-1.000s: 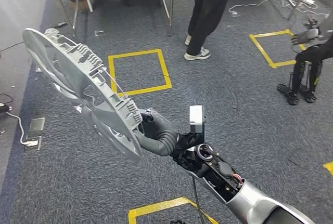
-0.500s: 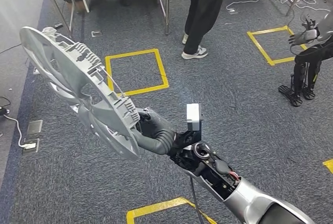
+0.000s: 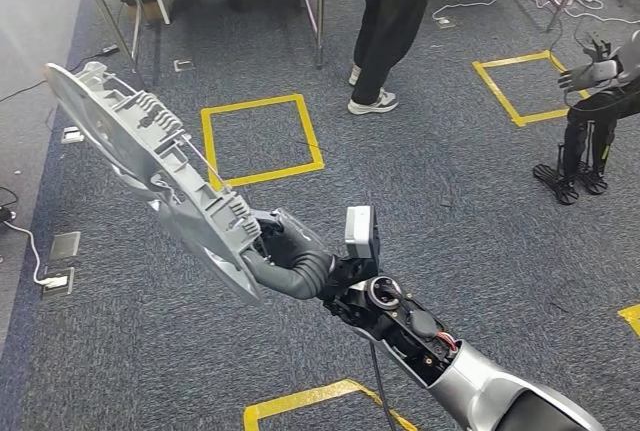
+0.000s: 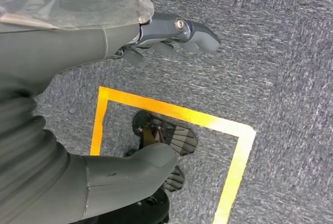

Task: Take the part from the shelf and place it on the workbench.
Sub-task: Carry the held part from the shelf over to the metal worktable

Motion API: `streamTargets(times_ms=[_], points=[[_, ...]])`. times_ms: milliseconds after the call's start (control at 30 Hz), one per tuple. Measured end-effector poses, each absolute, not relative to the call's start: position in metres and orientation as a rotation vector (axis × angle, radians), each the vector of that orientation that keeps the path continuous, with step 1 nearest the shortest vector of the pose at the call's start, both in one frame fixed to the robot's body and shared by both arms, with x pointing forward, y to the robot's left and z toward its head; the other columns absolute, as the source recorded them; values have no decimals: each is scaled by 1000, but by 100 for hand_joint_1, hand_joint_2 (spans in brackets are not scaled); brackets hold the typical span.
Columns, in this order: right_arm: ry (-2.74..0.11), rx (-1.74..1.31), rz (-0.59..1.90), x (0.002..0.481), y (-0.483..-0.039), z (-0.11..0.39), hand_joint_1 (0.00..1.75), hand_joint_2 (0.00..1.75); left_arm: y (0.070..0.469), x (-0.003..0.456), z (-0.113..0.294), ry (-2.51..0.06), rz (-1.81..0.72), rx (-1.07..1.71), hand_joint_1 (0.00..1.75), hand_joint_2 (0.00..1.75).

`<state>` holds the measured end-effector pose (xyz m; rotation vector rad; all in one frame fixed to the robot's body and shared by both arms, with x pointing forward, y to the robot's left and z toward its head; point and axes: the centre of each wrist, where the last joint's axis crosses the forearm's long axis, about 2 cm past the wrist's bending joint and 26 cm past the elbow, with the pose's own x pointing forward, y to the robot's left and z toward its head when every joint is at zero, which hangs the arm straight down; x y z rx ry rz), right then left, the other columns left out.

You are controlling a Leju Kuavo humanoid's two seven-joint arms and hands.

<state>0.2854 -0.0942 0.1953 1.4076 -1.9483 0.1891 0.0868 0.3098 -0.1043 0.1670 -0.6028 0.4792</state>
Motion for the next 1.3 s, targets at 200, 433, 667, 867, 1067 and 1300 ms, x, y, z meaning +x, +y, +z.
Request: streamTargets(times_ms=[200,433,667,867,1067,1300], points=[[-1951,1390,182,285,-94,194,175,175,310,87,-104,-595,472,162,0,175],[-1951,1385,181,282,-94,193,175,175,311,87,-104,-574,468,152,0,175],[-1924,1376,159,278,-94,187,175,175,311,84,-105,-563,465,148,0,175],[-1920,1384,152,277,-94,187,175,175,312,83,-105,-564,468,150,0,175],[-1919,1379,146,276,-94,186,175,175,310,82,-105,-566,465,145,0,175],[-1913,1373,135,275,-95,184,175,175,309,79,-106,-555,455,138,0,175]])
